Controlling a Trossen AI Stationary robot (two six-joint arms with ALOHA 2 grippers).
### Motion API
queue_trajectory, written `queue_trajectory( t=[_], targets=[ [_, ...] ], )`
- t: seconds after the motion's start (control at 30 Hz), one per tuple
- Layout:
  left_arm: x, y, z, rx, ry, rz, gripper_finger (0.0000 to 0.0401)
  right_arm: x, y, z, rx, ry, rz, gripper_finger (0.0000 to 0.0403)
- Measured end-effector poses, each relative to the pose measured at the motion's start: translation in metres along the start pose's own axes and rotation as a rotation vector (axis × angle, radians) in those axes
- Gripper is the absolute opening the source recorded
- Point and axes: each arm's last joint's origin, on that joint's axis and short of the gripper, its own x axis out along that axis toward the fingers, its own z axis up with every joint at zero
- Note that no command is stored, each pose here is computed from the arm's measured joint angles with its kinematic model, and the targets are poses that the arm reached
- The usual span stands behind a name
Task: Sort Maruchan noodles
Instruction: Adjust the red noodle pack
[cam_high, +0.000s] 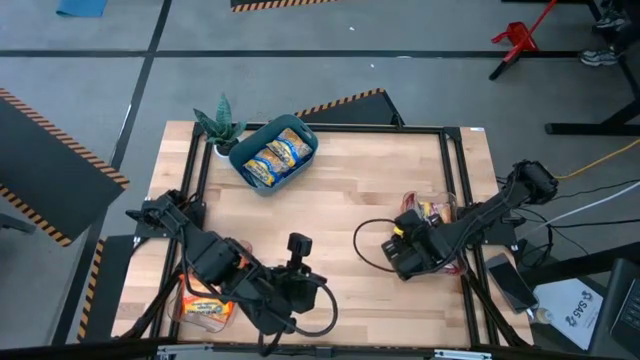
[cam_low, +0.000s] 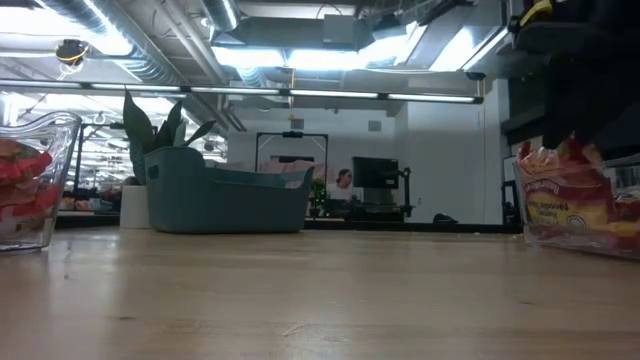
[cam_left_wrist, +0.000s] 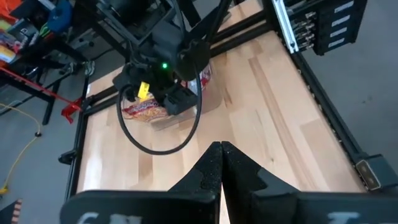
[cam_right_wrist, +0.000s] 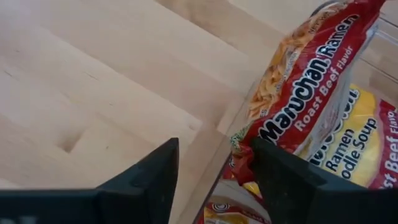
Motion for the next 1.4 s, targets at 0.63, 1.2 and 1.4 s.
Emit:
queue_trajectory(
  t=[0.63,1.2,1.4],
  targets=[
    [0.001,0.001,-0.002,0.002,0.02,0.004,0.0,-0.015,-0.006,0.005,0.07,0.085,-0.082,0.0006],
    [0.001,0.001,-0.004,0.015,0.035,0.004,0.0,-0.054,-0.023,0.025,0.156,0.215,-0.163,0.0],
    [0.002,0.005,-0.008,0.058,0.076,0.011,0.0,-0.063,-0.028,0.017,0.057,0.551,-0.159,0.0]
  ],
)
